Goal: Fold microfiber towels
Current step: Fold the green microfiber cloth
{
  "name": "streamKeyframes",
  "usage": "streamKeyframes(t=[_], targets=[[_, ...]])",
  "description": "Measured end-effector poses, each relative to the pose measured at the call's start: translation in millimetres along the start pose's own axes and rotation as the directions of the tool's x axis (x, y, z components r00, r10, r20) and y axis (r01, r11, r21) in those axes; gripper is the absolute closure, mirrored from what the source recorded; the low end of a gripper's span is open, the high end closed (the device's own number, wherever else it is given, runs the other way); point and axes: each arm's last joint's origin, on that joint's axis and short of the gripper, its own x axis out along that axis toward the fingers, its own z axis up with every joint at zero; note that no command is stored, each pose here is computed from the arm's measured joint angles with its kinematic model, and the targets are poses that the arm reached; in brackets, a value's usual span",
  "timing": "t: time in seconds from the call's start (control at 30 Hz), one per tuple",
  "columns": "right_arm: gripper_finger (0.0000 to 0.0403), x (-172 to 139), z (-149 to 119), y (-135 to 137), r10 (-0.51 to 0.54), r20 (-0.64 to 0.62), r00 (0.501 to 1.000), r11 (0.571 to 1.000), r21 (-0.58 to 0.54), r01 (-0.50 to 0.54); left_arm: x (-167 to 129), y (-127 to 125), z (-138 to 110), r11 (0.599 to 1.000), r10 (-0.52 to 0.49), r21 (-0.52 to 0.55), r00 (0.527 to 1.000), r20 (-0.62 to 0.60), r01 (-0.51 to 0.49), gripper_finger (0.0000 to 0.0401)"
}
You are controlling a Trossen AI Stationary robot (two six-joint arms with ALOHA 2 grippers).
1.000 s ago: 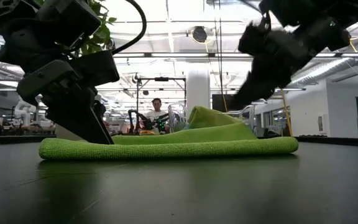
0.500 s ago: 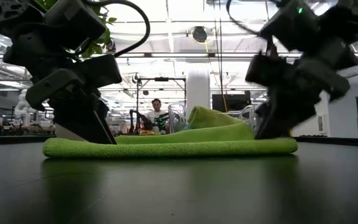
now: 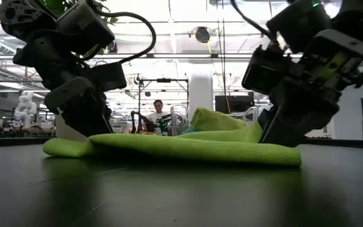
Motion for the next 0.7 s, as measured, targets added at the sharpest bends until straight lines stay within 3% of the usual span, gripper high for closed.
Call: streamKeyframes(t=[0.27, 0.47, 0.57, 0.7], targets=[[0.0346, -11.5, 2.6, 20.6, 0.036, 0.049, 0.998, 0.995, -0.093, -0.032, -1.2, 2.0, -0.4, 0.999, -0.011, 0.036, 1.000, -0.015, 0.012, 0.0231], [0.0346, -39.8, 16.6, 51.2, 0.160, 0.151, 0.976, 0.964, -0.238, -0.121, -1.2, 1.7, -1.0, 0.999, -0.008, 0.048, 1.000, -0.019, 0.009, 0.0231], [0.0347, -52.0, 22.3, 56.1, 0.109, 0.237, 0.965, 0.964, -0.263, -0.044, -1.2, 1.6, -1.0, 0.999, -0.009, 0.048, 1.000, -0.019, 0.009, 0.0231], [0.0349, -60.0, 22.8, 50.2, -0.060, 0.283, 0.957, 0.954, -0.267, 0.138, -1.2, 1.6, -1.1, 0.999, -0.011, 0.048, 1.000, -0.020, 0.012, 0.0231]])
